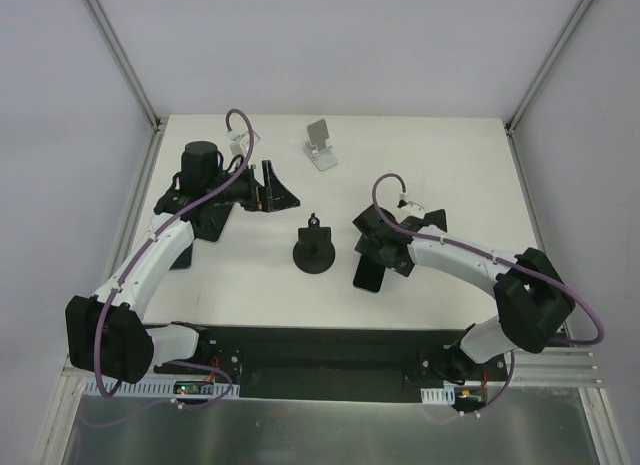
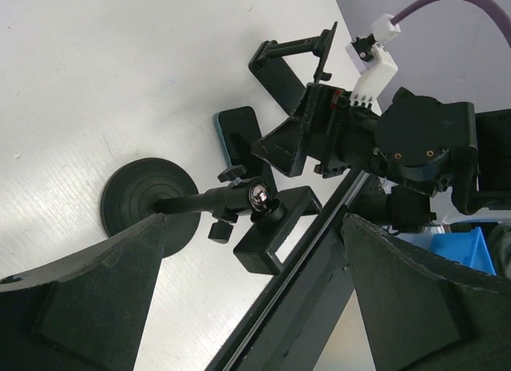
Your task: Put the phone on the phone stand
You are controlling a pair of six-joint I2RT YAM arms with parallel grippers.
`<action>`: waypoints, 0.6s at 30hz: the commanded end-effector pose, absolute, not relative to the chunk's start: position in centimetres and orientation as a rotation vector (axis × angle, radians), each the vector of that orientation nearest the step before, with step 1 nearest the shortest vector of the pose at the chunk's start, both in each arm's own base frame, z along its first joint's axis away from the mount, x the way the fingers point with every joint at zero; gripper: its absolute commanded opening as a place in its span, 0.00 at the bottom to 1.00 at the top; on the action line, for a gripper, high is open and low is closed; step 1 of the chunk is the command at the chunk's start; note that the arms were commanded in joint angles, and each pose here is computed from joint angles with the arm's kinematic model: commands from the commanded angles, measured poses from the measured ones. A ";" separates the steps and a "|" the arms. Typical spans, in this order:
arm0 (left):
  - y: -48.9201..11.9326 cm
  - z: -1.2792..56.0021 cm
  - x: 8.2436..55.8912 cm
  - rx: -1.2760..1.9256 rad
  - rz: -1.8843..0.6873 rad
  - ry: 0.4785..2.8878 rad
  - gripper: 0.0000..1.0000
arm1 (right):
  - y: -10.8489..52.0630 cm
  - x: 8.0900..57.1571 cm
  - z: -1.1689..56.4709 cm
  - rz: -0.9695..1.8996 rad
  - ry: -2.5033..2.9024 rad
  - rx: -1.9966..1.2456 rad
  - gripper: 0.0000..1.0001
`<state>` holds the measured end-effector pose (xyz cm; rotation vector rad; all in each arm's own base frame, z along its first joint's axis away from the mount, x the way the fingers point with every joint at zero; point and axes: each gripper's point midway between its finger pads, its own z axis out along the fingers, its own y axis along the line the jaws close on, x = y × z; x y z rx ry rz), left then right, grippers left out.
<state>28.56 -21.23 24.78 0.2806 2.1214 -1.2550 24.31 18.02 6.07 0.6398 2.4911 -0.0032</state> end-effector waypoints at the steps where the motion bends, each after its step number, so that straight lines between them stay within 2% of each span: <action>1: -21.4 26.6 28.2 0.336 -1.261 2.061 0.90 | 18.5 25.0 5.9 -0.040 2.588 0.427 0.96; 4: -21.4 26.7 28.1 0.337 -1.272 2.060 0.90 | 20.1 25.2 5.0 -0.022 2.703 0.288 0.96; 10: -21.6 26.8 28.0 0.341 -1.288 2.061 0.90 | 21.0 24.7 3.5 -0.077 2.844 0.243 0.99; 11: -21.6 26.9 27.9 0.342 -1.290 2.060 0.90 | 21.1 24.7 3.4 -0.065 2.854 0.251 0.95; 15: -21.6 27.0 27.8 0.343 -1.294 2.058 0.90 | 21.1 24.1 2.4 -0.022 2.931 0.295 0.94; 18: -21.7 27.1 27.8 0.345 -1.302 2.057 0.90 | 20.7 23.9 2.0 -0.012 2.971 0.292 0.88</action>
